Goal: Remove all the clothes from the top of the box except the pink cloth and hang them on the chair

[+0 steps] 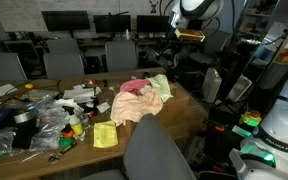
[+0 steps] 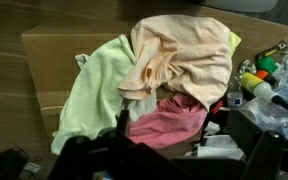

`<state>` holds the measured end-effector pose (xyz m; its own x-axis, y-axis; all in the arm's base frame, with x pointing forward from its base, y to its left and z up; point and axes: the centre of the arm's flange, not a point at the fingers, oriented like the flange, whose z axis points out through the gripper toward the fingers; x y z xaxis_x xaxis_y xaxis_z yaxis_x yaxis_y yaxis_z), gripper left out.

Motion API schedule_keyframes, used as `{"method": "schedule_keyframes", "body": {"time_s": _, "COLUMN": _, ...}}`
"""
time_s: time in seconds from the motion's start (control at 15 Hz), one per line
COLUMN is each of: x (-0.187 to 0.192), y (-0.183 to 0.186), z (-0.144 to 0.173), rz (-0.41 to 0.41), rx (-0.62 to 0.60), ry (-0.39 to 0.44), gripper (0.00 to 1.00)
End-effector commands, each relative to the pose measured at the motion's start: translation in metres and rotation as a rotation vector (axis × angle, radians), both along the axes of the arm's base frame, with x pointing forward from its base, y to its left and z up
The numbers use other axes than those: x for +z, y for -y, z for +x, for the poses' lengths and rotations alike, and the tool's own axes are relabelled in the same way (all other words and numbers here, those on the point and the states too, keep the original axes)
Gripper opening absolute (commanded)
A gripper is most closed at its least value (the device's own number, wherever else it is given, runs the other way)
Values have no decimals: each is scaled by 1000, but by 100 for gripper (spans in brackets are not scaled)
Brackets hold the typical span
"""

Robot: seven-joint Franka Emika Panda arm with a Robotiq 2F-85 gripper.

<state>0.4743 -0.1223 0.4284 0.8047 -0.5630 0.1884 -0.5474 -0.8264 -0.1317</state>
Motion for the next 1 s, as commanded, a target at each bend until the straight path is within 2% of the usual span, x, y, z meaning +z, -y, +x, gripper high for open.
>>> {"method": "schedule_keyframes", "body": {"time_s": 0.0, "x": -6, "y": 14, "z": 51, "rz": -17, "rx": -123, "ry": 12, "gripper": 100}}
{"method": "schedule_keyframes", "body": {"time_s": 0.2, "x": -26, "y": 31, "z": 79, "rz": -60, "rx": -227, "ry": 15, "gripper": 100}}
{"method": "schedule_keyframes", "body": {"time_s": 0.4, "x": -53, "y": 53, "z": 98, "rz": -95, "rx": -306, "ry": -15, "gripper": 100}}
{"method": "schedule_keyframes", "body": {"time_s": 0.73, "x": -101, "y": 91, "z": 116, "rz": -98, "rx": -400, "ry": -88, "gripper": 100}}
{"method": "schedule_keyframes", "body": {"time_s": 0.93, "x": -125, "y": 103, "z": 126, "rz": -87, "rx": -413, "ry": -119, "gripper": 100}}
